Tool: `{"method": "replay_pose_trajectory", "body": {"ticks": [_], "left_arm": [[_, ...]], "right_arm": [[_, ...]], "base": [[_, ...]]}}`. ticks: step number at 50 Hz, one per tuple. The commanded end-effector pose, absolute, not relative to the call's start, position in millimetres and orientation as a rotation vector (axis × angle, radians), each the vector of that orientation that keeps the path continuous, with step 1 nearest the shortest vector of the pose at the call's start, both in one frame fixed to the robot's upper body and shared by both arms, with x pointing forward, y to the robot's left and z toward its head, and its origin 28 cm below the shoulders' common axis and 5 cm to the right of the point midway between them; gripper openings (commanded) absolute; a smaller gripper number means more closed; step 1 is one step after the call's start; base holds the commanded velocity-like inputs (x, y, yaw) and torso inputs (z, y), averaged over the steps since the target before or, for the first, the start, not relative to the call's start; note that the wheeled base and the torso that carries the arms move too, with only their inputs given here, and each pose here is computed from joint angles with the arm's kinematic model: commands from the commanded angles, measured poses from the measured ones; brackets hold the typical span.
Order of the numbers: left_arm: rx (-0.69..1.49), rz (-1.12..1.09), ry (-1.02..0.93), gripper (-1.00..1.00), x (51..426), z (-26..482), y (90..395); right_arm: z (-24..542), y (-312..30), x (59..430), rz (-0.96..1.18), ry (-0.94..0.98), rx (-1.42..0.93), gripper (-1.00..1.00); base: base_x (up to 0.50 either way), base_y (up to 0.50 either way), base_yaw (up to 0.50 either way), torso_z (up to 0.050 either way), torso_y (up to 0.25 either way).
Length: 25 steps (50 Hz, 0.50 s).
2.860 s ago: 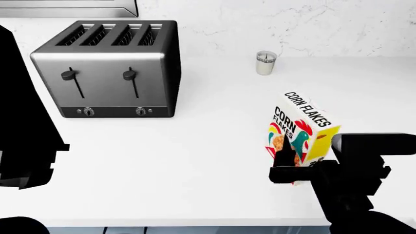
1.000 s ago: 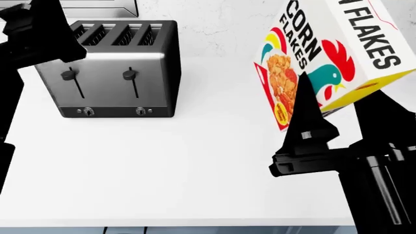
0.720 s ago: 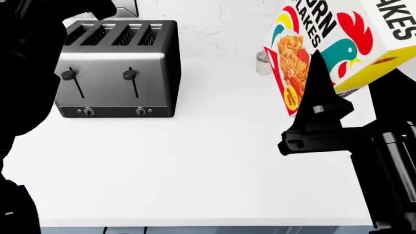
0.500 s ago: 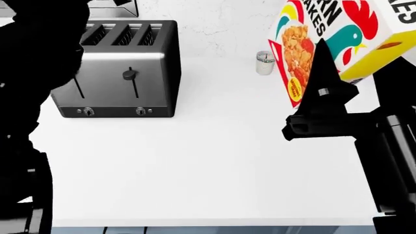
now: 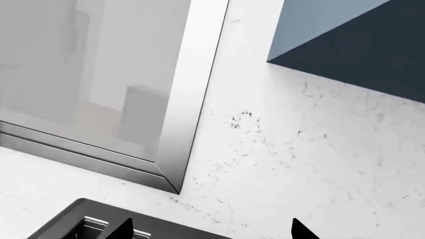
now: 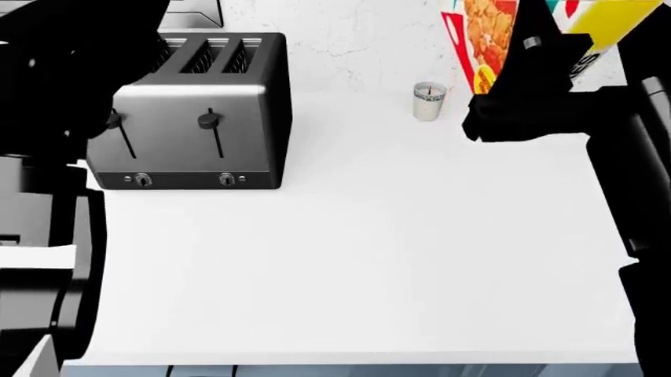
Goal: Pick the canned food and cereal from the counter and place them in the cabinets closest to them.
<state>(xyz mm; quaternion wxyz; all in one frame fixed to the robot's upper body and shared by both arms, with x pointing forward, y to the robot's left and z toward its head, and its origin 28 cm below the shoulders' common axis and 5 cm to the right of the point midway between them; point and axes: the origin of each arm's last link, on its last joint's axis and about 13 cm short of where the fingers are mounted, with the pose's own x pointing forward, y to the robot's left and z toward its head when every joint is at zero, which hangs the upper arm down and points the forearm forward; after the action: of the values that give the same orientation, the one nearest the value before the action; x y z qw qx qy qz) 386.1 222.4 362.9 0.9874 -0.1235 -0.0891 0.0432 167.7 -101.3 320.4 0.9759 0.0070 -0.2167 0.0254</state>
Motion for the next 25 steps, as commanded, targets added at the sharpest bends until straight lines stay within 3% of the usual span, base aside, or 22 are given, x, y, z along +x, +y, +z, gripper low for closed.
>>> {"method": "replay_pose_trajectory", "body": {"ticks": [1,14,25], "left_arm": [[-0.227,0.092,-0.178,1.0,388.5,364.3,223.1],[-0.212,0.084,-0.184,1.0,387.3,361.5,223.2],[-0.2,0.088,-0.197,1.0,384.5,364.7,225.3]], "right_arm": [[361.2,-100.4,175.4,0.046,-0.463,-0.006,-1.0],[377.4,-101.1,189.4,0.031,-0.411,-0.008,-1.0],[372.3,-97.3,199.8,0.044,-0.355,-0.03,-1.0]], "base": [[0.0,0.0,0.0,0.0,0.0],[0.0,0.0,0.0,0.0,0.001],[0.5,0.0,0.0,0.0,0.0]]}}
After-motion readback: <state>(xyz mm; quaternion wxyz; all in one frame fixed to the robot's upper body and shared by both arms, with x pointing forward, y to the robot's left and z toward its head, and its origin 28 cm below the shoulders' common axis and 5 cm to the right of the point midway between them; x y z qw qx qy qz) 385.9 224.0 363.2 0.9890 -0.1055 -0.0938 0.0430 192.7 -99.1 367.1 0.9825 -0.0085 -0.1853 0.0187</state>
